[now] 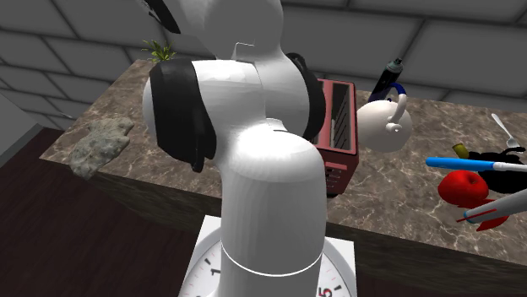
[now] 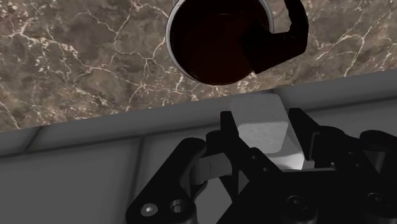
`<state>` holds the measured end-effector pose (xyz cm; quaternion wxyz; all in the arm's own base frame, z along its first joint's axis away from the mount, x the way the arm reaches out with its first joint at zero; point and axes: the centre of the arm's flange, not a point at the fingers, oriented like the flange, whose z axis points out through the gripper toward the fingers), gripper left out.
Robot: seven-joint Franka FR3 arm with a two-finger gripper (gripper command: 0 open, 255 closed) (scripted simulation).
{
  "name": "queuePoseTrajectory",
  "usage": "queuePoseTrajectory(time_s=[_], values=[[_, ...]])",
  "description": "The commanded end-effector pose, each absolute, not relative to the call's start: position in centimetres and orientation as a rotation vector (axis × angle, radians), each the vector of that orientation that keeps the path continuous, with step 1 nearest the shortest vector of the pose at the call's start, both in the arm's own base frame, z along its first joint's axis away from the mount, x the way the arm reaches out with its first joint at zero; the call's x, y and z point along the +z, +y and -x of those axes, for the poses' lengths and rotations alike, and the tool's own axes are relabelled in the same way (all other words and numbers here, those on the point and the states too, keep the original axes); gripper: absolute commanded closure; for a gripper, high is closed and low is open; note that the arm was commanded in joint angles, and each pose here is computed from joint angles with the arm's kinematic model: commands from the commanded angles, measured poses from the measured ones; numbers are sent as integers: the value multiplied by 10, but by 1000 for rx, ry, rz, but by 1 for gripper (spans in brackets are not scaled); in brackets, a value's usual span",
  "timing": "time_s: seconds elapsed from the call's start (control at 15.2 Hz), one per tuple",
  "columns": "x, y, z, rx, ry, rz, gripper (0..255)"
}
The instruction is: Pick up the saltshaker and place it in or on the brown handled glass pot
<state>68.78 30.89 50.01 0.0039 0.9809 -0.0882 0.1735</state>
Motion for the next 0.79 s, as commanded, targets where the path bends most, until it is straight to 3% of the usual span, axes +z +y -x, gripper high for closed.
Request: queuePoseTrajectory(time_s=[0.0,0.73], values=[[490,310,-688,544,-276,-3074,255],[459,310,-688,544,-276,-3074,255]])
